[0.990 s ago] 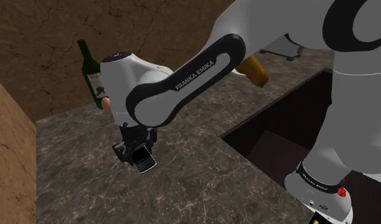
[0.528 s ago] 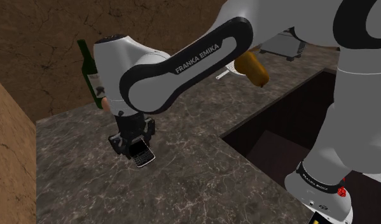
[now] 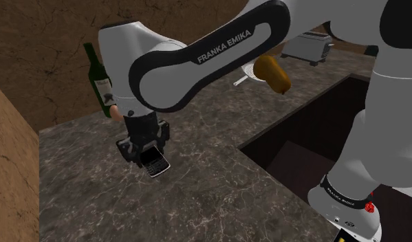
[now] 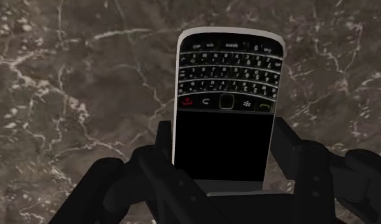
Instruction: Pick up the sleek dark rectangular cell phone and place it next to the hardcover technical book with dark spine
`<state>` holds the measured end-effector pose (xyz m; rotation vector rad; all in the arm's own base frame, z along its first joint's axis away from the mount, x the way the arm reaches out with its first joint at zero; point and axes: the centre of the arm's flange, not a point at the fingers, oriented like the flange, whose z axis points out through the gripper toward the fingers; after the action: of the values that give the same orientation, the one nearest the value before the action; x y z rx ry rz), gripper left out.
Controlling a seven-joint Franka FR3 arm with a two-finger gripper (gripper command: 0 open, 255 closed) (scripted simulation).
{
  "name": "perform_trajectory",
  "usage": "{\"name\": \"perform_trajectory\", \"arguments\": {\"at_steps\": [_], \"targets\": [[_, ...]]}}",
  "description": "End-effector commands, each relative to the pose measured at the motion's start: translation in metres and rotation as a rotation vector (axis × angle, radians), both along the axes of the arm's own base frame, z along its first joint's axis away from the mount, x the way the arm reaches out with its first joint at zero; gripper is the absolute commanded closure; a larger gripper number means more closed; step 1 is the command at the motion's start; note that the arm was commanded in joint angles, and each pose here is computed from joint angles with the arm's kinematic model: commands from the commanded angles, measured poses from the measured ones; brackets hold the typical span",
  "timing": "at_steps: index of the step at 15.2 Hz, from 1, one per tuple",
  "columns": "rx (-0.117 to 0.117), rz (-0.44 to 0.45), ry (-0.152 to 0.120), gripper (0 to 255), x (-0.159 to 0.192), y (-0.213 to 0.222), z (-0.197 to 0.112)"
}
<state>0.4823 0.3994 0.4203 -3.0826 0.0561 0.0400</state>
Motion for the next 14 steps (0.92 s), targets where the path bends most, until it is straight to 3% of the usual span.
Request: {"name": "perform_trajectory", "arguments": {"at_steps": [1,14], "targets": [[0.000,0.000,0.000,255,-0.025,-0.003,0.000],[0.000,0.000,0.000,255,-0.196,-0.017,0.000]]}}
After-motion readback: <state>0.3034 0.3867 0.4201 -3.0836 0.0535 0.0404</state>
